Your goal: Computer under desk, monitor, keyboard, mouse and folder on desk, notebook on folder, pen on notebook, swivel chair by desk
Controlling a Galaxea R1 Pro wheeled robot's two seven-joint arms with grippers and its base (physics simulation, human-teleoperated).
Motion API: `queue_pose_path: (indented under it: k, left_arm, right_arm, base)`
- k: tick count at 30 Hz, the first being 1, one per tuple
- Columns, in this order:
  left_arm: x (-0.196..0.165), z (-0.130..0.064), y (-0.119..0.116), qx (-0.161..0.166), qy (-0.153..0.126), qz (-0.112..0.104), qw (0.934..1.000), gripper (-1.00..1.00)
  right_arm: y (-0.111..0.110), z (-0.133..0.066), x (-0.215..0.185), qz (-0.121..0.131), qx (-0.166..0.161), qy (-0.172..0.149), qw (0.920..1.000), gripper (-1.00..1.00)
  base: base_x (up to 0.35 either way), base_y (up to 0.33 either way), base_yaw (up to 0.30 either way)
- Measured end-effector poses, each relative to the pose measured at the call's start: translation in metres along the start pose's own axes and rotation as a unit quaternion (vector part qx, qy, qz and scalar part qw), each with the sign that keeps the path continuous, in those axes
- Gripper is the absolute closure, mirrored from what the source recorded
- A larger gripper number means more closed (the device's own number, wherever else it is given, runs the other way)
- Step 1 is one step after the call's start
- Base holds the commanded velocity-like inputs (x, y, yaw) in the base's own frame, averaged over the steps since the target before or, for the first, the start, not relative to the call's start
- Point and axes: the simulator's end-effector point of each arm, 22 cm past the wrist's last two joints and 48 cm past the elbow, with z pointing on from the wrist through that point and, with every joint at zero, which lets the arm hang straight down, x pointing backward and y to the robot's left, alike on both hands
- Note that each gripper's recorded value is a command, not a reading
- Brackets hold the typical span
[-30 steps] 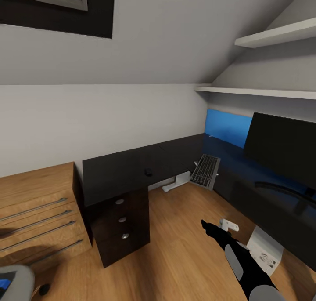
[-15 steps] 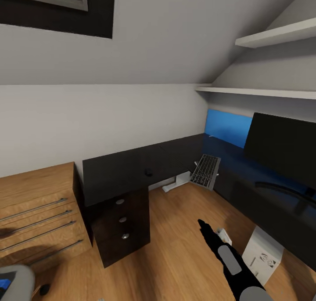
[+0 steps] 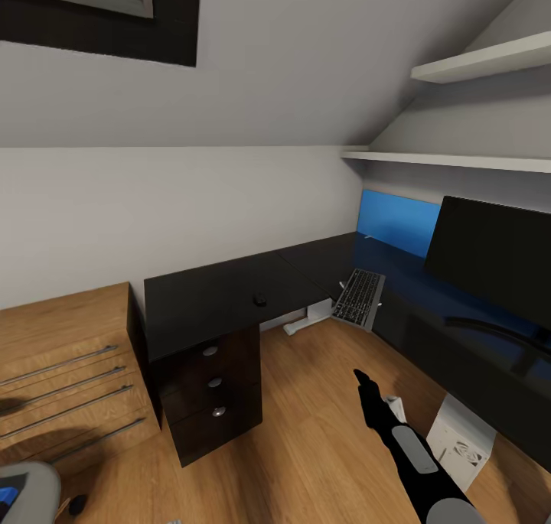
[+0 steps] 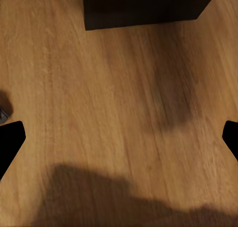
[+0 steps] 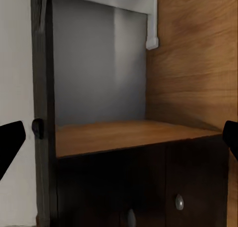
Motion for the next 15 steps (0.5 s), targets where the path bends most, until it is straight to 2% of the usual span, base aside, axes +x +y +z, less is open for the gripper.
queue_pose_path:
  k: [7, 10, 11, 15]
  left_arm:
    - [0.004, -0.001, -0.002, 0.002, 0.004, 0.001, 1.0000, -1.00]
    - [0.004, -0.001, -0.002, 0.002, 0.004, 0.001, 1.0000, -1.00]
    - [0.005, -0.001, -0.003, 0.003, 0.005, 0.001, 1.0000, -1.00]
    - [0.005, -0.001, -0.003, 0.002, 0.005, 0.000, 1.0000, -1.00]
  right_arm:
    - [0.005, -0.001, -0.002, -0.005, -0.014, -0.001, 0.9999, -1.00]
    - [0.007, -0.001, -0.002, -0.013, -0.017, 0.000, 0.9998, -1.00]
    - [0.013, -0.001, -0.003, -0.019, -0.028, -0.002, 0.9994, -1.00]
    - [0.014, -0.001, -0.006, -0.022, -0.032, -0.003, 0.9992, -1.00]
  base:
    - [0.232, 0.069, 0.000]
    - [0.060, 0.005, 0.000]
    - [0.011, 0.001, 0.000]
    - [0.006, 0.000, 0.000]
